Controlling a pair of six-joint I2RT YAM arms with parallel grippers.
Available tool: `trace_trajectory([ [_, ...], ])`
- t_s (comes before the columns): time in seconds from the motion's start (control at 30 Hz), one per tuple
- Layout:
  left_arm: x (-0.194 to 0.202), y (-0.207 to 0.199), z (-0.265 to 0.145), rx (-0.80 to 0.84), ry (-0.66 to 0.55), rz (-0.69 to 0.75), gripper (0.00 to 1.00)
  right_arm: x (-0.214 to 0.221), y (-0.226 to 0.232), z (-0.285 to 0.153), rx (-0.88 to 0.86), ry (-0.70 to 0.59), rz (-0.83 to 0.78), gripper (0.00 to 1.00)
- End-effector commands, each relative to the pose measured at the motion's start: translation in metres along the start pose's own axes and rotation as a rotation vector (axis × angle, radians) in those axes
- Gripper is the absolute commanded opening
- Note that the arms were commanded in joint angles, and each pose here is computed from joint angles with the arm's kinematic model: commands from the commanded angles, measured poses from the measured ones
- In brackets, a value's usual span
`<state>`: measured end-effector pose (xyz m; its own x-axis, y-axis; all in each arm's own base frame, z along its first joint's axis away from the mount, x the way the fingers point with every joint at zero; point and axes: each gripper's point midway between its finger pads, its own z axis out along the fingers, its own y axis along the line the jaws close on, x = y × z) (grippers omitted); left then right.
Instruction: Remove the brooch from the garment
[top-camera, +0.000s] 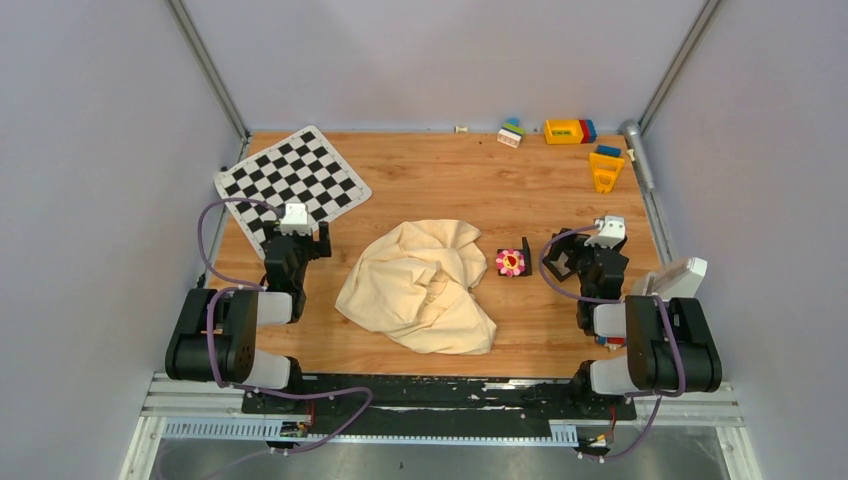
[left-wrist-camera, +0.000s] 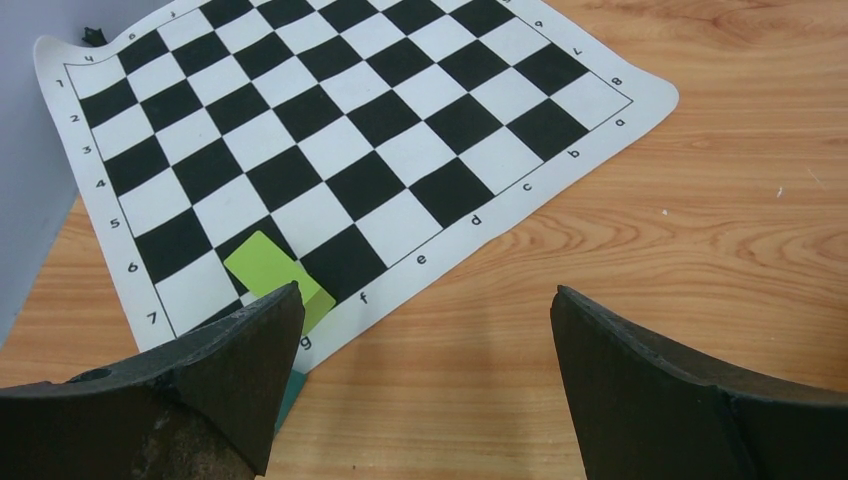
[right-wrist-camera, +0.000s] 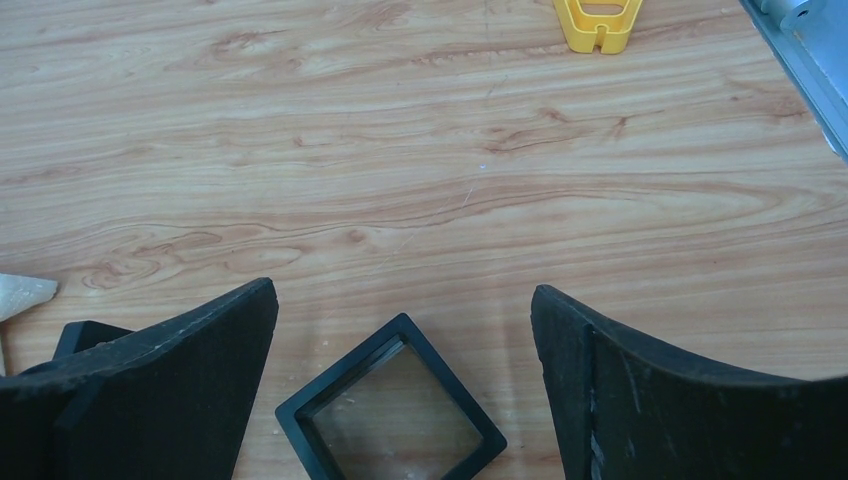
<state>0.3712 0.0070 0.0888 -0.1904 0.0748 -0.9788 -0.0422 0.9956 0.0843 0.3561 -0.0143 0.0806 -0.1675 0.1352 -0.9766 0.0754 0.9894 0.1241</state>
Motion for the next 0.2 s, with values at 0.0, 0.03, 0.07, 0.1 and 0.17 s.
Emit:
trace_trajectory([
  [0.0, -0.0252, 0.0047, 0.006, -0.011, -0.082, 0.013, 1.0, -0.0262, 0.0035, 0.0053, -0.018, -0.083, -0.004, 1.0],
  [0.03, -0.0251, 0.0047, 0.0061, -0.011, -0.081, 0.013, 1.0, -0.0263, 0.0035, 0.0054, -0.018, -0.082, -0.004, 1.0],
  [0.07, -0.0257, 0.0043, 0.0065, -0.009, -0.081, 0.013, 1.0, -0.0269, 0.0036, 0.0055, -0.018, -0.084, -0.004, 1.0],
  [0.1, -0.0256, 0.0041, 0.007, -0.008, -0.08, 0.015, 1.0, -0.0265, 0.0035, 0.0055, -0.018, -0.083, -0.004, 1.0],
  [0.17, -0.0251, 0.004, 0.0066, -0.006, -0.079, 0.017, 1.0, -0.0269, 0.0036, 0.0055, -0.018, -0.084, -0.004, 1.0],
])
